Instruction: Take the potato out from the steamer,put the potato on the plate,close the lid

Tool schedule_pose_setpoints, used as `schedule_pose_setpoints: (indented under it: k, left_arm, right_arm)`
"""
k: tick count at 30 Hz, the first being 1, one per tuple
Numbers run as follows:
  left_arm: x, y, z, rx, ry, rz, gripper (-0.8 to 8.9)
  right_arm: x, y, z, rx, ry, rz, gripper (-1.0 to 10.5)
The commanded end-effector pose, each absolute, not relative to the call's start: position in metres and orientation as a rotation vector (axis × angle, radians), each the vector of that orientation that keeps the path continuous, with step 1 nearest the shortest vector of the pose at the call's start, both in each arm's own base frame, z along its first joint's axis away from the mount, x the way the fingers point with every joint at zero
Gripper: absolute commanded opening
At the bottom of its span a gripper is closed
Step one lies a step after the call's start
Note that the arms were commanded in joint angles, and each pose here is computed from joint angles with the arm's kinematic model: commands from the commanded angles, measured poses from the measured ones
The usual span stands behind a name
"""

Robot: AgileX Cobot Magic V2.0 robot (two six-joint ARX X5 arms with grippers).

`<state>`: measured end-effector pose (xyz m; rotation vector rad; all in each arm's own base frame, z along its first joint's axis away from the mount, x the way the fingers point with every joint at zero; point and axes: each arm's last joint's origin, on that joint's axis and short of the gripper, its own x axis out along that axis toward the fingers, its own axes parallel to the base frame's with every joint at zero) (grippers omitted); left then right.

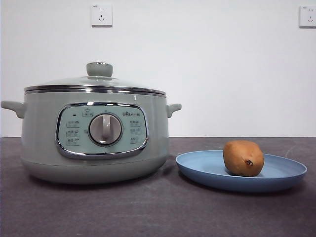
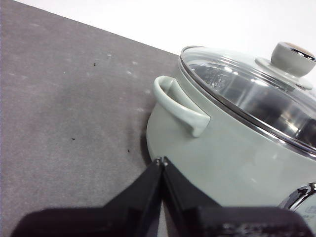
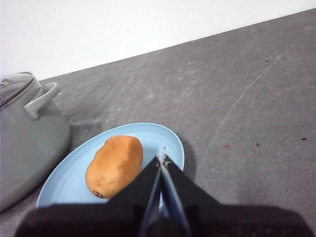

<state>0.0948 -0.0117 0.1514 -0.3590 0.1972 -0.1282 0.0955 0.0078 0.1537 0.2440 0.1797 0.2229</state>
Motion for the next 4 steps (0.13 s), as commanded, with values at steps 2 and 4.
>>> schedule_pose_setpoints:
  k: [2,4]
  left_arm:
    - [0.0954,-0.0114,0.1471,-0.36,0.207,-0.121,-0.03]
    - [0.0954,-0.0114,0.1472,-0.36,0.206,-0.121,-0.03]
  right_arm:
    - [0.0959,0.0081,0.1488,0.252,0.202,0.223,0.0]
    - [0.0959,0.0081,0.1488,0.252,0.202,0.223,0.0]
